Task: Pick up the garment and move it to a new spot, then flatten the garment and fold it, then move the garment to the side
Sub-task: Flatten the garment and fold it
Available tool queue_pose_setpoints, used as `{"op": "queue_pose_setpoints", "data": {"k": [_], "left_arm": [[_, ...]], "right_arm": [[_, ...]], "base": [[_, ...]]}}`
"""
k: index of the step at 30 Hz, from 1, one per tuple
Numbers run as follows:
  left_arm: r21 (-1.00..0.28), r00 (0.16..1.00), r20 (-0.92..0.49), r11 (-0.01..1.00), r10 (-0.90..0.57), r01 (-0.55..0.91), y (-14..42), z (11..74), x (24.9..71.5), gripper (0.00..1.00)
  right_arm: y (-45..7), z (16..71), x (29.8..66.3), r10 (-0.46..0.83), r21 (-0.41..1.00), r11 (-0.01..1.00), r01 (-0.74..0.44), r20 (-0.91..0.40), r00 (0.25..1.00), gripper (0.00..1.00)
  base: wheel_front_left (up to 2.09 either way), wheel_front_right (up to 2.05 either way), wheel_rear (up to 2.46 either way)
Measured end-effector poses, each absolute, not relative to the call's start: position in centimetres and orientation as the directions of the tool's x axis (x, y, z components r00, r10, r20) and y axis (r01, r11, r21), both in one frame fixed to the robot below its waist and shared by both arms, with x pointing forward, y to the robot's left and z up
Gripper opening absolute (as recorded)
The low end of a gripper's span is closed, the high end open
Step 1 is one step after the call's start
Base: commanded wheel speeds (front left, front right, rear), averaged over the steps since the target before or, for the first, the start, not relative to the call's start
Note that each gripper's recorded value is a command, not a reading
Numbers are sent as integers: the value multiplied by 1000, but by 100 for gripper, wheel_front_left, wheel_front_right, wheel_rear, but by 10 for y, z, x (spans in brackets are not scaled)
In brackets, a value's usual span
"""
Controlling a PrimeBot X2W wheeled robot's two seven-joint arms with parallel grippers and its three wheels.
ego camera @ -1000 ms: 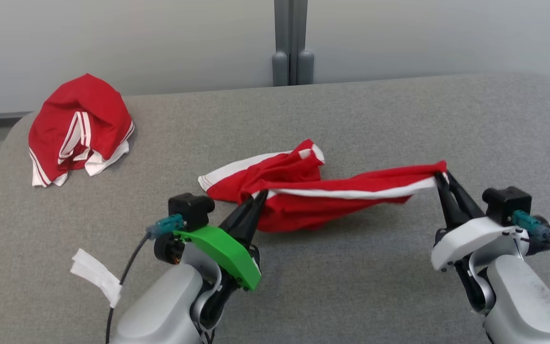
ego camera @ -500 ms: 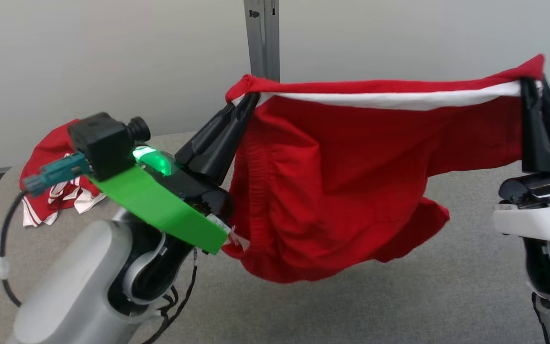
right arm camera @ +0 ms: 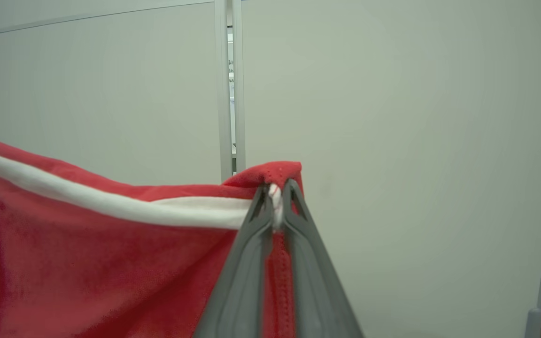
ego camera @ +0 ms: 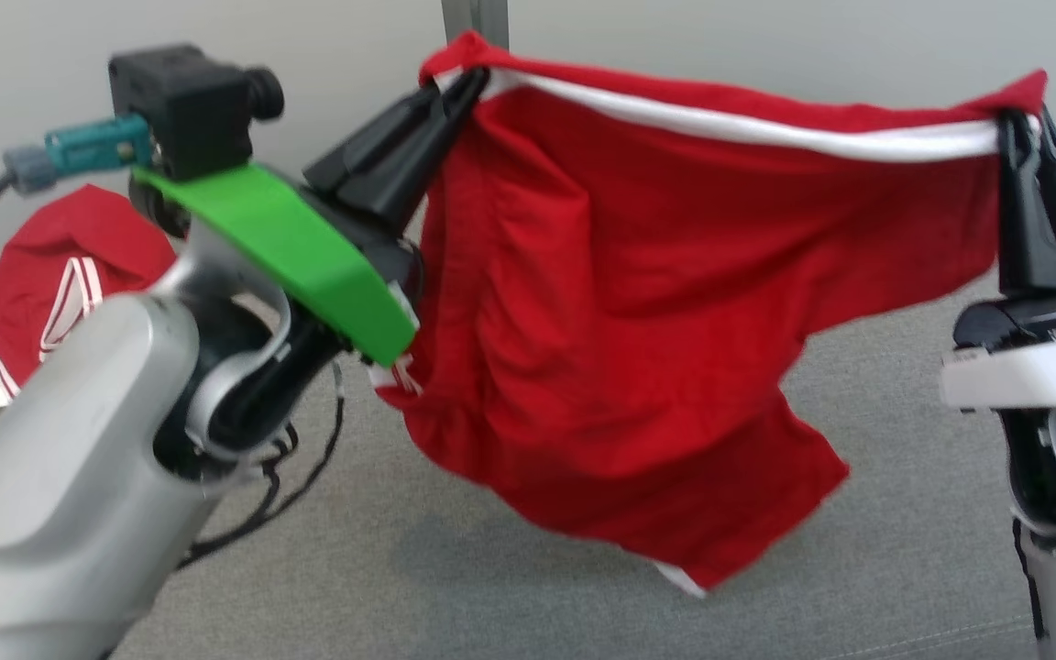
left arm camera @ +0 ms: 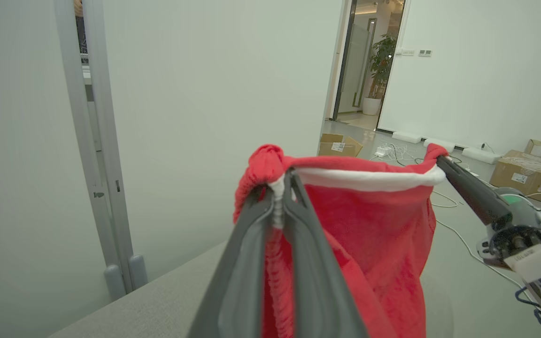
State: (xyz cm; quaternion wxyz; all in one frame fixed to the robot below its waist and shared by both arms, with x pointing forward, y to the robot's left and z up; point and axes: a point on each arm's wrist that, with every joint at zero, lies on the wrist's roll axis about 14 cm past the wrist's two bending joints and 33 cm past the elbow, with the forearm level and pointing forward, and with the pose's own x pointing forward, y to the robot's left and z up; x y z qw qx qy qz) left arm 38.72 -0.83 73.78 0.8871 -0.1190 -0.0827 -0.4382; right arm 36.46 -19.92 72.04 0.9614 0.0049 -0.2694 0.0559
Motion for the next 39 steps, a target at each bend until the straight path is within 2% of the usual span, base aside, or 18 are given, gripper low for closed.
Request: {"op": "queue_pose_setpoints", "data": {"k": [4, 8, 13, 16, 19, 22, 25, 31, 39], "left_arm": [[-83, 662, 217, 662, -718, 745, -5, 740, 449, 0], [-98, 719, 271, 725, -640, 682, 1, 759, 516, 0], [-135, 743, 335, 751, -580, 647, -4, 757, 580, 0], [-191, 779, 285, 763, -559, 617, -6, 708, 617, 0], [-256, 805, 181, 764, -565, 593, -9, 635, 639, 0], [-313, 807, 60, 756, -588, 574, -14, 554, 640, 0], [-373, 795, 17, 734, -607, 568, -20, 504, 631, 0], [-451, 786, 6, 700, -619, 555, -24, 457, 595, 0], [-513, 775, 74, 642, -628, 569, -29, 476, 534, 0]], "right_arm": [[-189, 716, 424, 151, -58, 988, -140, 470, 870, 0], [-182, 742, 489, 162, -97, 987, -130, 514, 842, 0], [-185, 756, 552, 133, -114, 990, -83, 570, 811, 0], [-179, 709, 588, 134, -100, 990, -97, 496, 858, 0], [-170, 635, 610, 152, -84, 988, -131, 356, 922, 0], [-172, 559, 615, 143, -45, 990, -137, 204, 969, 0], [-177, 516, 610, 122, 15, 992, -125, 128, 984, 0], [-189, 491, 580, 74, 83, 993, -84, 114, 991, 0], [-208, 512, 519, 1, 117, 993, -21, 172, 985, 0]], "base": [[0, 0, 0], [0, 0, 0], [0, 0, 0], [0, 0, 0], [0, 0, 0], [0, 0, 0], [0, 0, 0], [0, 0, 0], [0, 0, 0]]}}
